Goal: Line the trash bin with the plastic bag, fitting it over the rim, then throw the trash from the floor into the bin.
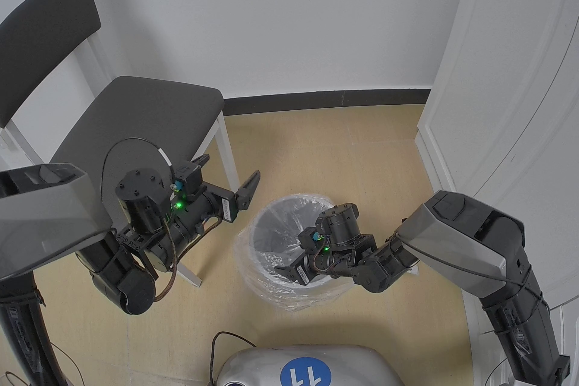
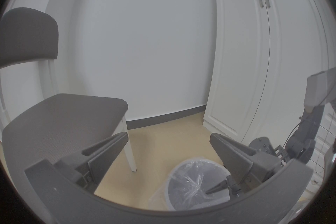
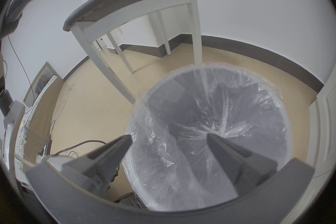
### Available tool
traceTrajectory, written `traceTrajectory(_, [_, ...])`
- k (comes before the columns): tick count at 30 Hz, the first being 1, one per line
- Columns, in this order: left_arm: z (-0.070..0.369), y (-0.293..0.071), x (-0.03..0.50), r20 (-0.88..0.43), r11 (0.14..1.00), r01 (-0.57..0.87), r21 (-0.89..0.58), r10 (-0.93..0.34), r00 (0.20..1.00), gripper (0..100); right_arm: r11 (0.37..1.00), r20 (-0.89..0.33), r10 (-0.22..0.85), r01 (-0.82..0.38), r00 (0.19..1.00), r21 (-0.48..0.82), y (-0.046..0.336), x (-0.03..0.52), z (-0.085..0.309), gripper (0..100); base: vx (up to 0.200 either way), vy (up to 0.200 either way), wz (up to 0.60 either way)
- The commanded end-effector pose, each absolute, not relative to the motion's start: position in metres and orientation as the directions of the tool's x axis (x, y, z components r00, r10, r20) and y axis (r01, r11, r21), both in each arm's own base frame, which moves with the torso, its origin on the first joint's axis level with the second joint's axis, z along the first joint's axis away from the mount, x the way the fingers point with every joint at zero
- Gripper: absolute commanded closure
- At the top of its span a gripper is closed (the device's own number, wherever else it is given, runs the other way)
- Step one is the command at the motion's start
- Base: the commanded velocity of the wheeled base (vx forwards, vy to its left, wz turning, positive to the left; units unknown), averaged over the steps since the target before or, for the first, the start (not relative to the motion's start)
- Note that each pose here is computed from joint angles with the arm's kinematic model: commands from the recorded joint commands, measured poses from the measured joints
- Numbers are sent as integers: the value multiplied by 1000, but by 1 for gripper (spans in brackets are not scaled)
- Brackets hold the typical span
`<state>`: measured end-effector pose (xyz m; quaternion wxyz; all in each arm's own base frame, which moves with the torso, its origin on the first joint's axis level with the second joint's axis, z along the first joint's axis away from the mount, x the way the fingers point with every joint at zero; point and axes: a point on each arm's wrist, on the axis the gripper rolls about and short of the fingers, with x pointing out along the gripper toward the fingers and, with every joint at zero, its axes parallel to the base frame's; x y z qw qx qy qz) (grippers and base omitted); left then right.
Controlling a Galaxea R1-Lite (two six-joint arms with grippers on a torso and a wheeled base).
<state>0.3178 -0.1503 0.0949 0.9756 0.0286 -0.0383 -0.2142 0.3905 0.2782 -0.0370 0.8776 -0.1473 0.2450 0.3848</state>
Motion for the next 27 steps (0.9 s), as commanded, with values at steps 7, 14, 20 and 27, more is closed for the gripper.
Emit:
traceTrajectory(7, [121,-134,313,132,923,379,71,-385,914,0,640,-552,615,-766,563,-68,291,386,-52,100,0,0,0])
traceTrajectory(14, [126,-131,312,145,926,372,70,-379,914,0,619,-544,632,-782,552,-74,299,371,-35,100,0,0,0])
traceTrajectory(20, [124,-131,311,138,925,373,71,-379,915,0,588,-581,626,-804,521,-88,313,343,-37,100,0,0,0])
traceTrajectory(27, [112,-127,319,104,931,358,71,-364,926,0,573,-606,601,-810,521,-127,323,335,-52,100,0,0,0])
